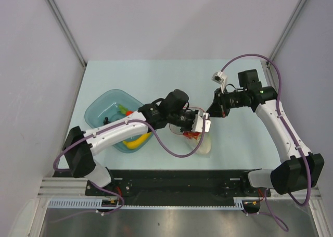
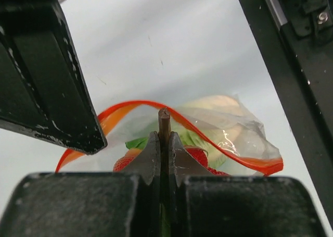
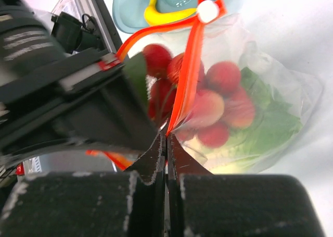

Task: Place the food in the zip-top bag and seal the zipper
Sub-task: Place the fake fruit in the zipper food storage bag.

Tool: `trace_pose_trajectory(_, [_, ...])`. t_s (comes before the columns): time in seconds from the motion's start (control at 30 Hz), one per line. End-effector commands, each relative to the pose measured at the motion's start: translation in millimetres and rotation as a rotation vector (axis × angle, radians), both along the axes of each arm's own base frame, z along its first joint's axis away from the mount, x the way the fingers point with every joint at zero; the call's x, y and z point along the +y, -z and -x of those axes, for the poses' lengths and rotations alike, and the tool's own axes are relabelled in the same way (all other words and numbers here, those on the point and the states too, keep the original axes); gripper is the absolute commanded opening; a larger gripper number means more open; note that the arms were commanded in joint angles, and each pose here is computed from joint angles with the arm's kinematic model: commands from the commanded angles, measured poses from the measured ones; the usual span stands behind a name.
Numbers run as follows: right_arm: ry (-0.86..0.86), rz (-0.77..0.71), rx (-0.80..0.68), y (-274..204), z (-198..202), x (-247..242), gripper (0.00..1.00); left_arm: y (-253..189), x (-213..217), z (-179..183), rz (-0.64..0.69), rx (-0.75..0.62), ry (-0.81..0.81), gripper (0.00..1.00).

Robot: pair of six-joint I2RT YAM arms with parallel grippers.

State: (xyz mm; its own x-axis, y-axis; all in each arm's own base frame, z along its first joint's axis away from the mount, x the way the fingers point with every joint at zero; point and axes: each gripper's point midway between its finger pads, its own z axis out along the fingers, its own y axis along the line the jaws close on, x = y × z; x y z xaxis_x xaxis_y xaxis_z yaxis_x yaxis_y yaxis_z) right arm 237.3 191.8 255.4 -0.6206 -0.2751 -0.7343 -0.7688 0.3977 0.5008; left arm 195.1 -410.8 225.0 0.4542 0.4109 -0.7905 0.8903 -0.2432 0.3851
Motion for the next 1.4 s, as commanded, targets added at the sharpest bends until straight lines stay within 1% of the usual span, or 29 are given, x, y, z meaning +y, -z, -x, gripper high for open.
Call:
trace_pose_trajectory(0.0, [-0.040,-0.038,-0.056,-19,4,2,0.00,-23,1,-6,0.037,-0.079,0.037,0.00])
trace_pose_trajectory(0.13, [-0.058,-0.038,-0.065,-21,5,3,0.00,-25,10,-12,0.027,-0.148,0.023,0.00])
trace_pose_trajectory(0.17, [-0.062,-0.037,-0.055,-20,5,3,0.00,-36,11,-13,0.056,-0.193,0.028,0.00])
trace_pose_trajectory(0.23, [-0.081,-0.045,-0.050,-20,8,4,0.00,-39,11,-10,0.056,-0.232,0.048,0.00])
trace_pose_trajectory(0.27, [-0.089,-0.044,-0.047,-19,9,5,0.00,-38,11,-14,0.043,-0.269,0.051,0.00])
trace_pose_trajectory(0.33, [-0.097,-0.044,-0.047,-19,10,7,0.00,-35,7,-13,0.017,-0.293,0.076,0.00])
trace_pose_trajectory(0.4, [-0.102,-0.043,-0.052,-20,9,8,0.00,-4,12,-6,-0.104,-0.289,0.158,0.02])
trace_pose_trajectory(0.47, [-0.099,-0.045,-0.051,-20,7,9,0.00,9,16,6,-0.166,-0.292,0.239,0.06])
trace_pose_trajectory(0.5, [-0.097,-0.047,-0.051,-21,6,9,0.00,12,17,10,-0.172,-0.295,0.266,0.11])
trace_pose_trajectory(0.57, [-0.097,-0.049,-0.048,-20,5,10,0.00,24,22,20,-0.218,-0.321,0.331,0.15])
trace_pose_trajectory(0.63, [-0.098,-0.049,-0.047,-19,5,10,0.00,25,20,17,-0.247,-0.349,0.307,0.30])
trace_pose_trajectory(0.67, [-0.098,-0.048,-0.047,-19,4,10,0.00,17,13,14,-0.225,-0.332,0.249,0.39])
trace_pose_trajectory(0.7, [-0.098,-0.044,-0.045,-18,4,10,0.00,9,10,13,-0.213,-0.317,0.220,0.53])
trace_pose_trajectory(0.73, [-0.100,-0.045,-0.045,-18,5,10,0.00,-20,1,12,-0.154,-0.309,0.205,0.59])
trace_pose_trajectory(0.77, [-0.097,-0.043,-0.048,-17,3,9,0.00,-29,4,14,-0.148,-0.247,0.164,0.63])
trace_pose_trajectory(0.8, [-0.100,-0.043,-0.047,-16,3,9,0.00,-43,3,16,-0.123,-0.226,0.153,0.70])
trace_pose_trajectory(0.83, [-0.102,-0.039,-0.045,-14,2,8,0.00,-68,8,18,-0.084,-0.220,0.148,0.72])
trace_pose_trajectory(0.9, [-0.106,-0.036,-0.047,-14,3,8,0.00,-88,18,15,-0.050,-0.204,0.120,0.75])
trace_pose_trajectory(0.93, [-0.111,-0.034,-0.050,-13,2,7,0.00,-94,27,19,-0.042,-0.183,0.132,0.77])
trace_pose_trajectory(0.97, [-0.111,-0.032,-0.044,-12,2,7,0.00,-101,37,23,-0.031,-0.193,0.149,0.77])
trace_pose_trajectory(1.0, [-0.112,-0.032,-0.042,-12,2,6,0.00,-99,50,18,-0.048,-0.188,0.145,0.75])
trace_pose_trajectory(1.03, [-0.114,-0.030,-0.044,-12,3,6,0.00,-82,66,26,-0.109,-0.143,0.171,0.74])
trace_pose_trajectory(1.07, [-0.112,-0.029,-0.039,-11,1,5,0.00,-78,77,30,-0.122,-0.159,0.215,0.72])
trace_pose_trajectory(1.1, [-0.114,-0.029,-0.042,-11,1,5,0.00,-67,88,29,-0.155,-0.144,0.220,0.66])
trace_pose_trajectory(1.13, [-0.116,-0.028,-0.038,-12,2,5,0.00,-43,103,38,-0.232,-0.091,0.247,0.63])
trace_pose_trajectory(1.2, [-0.115,-0.025,-0.041,-12,0,4,0.00,-26,116,43,-0.282,-0.116,0.291,0.58])
trace_pose_trajectory(1.23, [-0.116,-0.024,-0.037,-12,0,4,0.00,-9,121,46,-0.308,-0.104,0.304,0.57])
trace_pose_trajectory(1.37, [-0.115,-0.020,-0.036,-12,0,3,0.00,11,120,44,-0.310,-0.120,0.297,0.57])
